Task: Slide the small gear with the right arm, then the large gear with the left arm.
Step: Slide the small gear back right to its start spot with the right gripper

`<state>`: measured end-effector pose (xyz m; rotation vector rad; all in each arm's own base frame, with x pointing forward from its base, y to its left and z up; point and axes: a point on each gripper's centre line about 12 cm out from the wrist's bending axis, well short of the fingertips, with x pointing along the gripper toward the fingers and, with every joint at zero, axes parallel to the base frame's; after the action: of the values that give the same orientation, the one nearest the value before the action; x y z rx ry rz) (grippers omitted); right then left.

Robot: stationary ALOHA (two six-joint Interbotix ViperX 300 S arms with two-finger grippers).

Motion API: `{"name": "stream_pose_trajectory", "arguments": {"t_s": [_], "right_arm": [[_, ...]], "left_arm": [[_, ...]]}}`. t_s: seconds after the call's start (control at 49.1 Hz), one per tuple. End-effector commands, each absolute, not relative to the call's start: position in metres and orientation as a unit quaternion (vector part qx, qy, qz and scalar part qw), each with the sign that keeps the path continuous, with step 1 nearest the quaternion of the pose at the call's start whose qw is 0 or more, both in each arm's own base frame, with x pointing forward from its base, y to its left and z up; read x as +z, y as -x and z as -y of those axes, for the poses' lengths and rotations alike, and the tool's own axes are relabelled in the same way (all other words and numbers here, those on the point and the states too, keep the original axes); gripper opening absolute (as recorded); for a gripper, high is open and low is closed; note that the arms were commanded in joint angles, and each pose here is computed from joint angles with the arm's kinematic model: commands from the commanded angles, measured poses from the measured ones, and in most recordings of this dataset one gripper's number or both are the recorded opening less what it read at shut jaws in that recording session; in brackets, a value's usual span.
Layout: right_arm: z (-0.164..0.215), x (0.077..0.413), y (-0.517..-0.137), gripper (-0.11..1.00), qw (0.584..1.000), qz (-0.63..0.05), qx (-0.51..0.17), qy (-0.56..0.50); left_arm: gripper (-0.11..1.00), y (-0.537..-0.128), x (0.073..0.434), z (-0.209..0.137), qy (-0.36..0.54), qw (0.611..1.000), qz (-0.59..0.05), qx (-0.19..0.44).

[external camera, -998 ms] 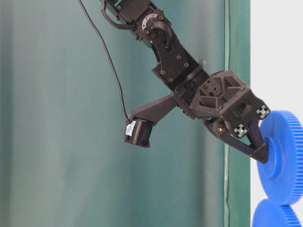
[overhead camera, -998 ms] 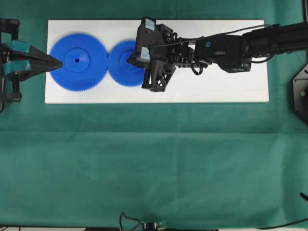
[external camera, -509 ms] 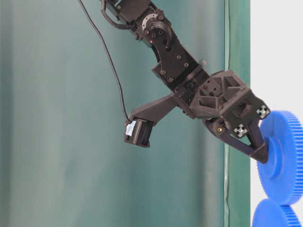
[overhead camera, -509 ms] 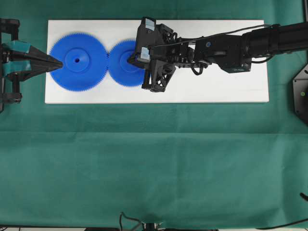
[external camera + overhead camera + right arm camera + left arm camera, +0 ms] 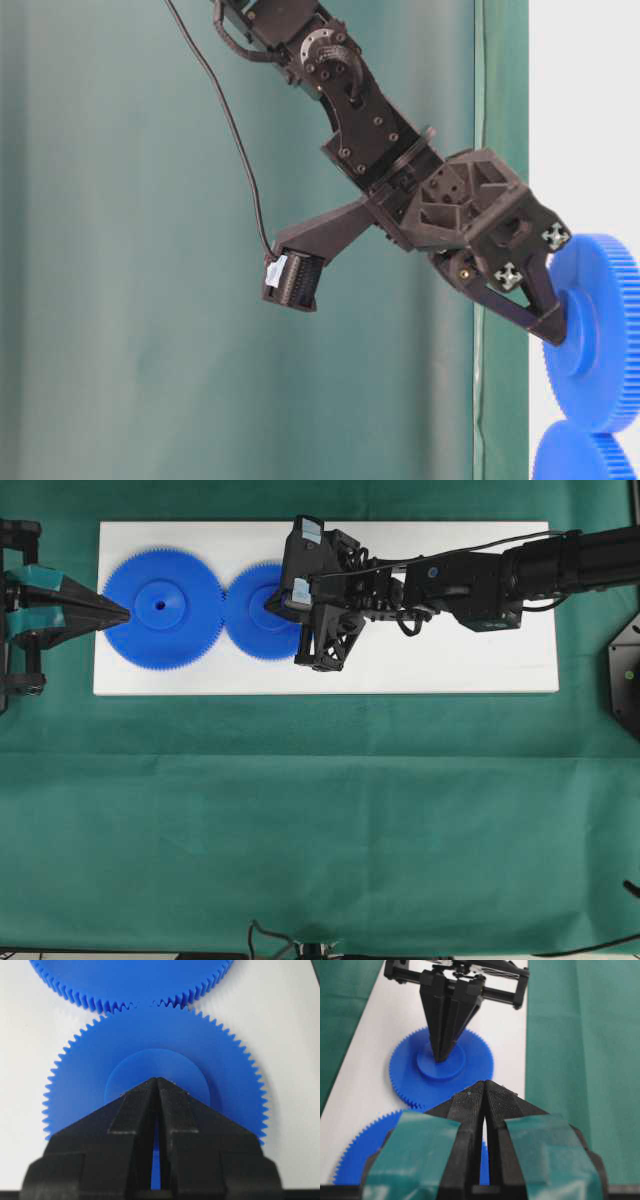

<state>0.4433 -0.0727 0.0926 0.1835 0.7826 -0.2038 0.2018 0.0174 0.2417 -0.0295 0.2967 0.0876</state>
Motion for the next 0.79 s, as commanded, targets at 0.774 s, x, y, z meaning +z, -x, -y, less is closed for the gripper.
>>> {"name": "stream_pose_trajectory", "arguments": {"t_s": [0.774], "right_arm": [[0.05, 0.048, -0.285, 0.53, 0.833, -0.505, -0.15, -0.17]], "left_arm": [[0.0, -0.204, 0.248, -0.018, 0.015, 0.989, -0.137, 0.045]]}}
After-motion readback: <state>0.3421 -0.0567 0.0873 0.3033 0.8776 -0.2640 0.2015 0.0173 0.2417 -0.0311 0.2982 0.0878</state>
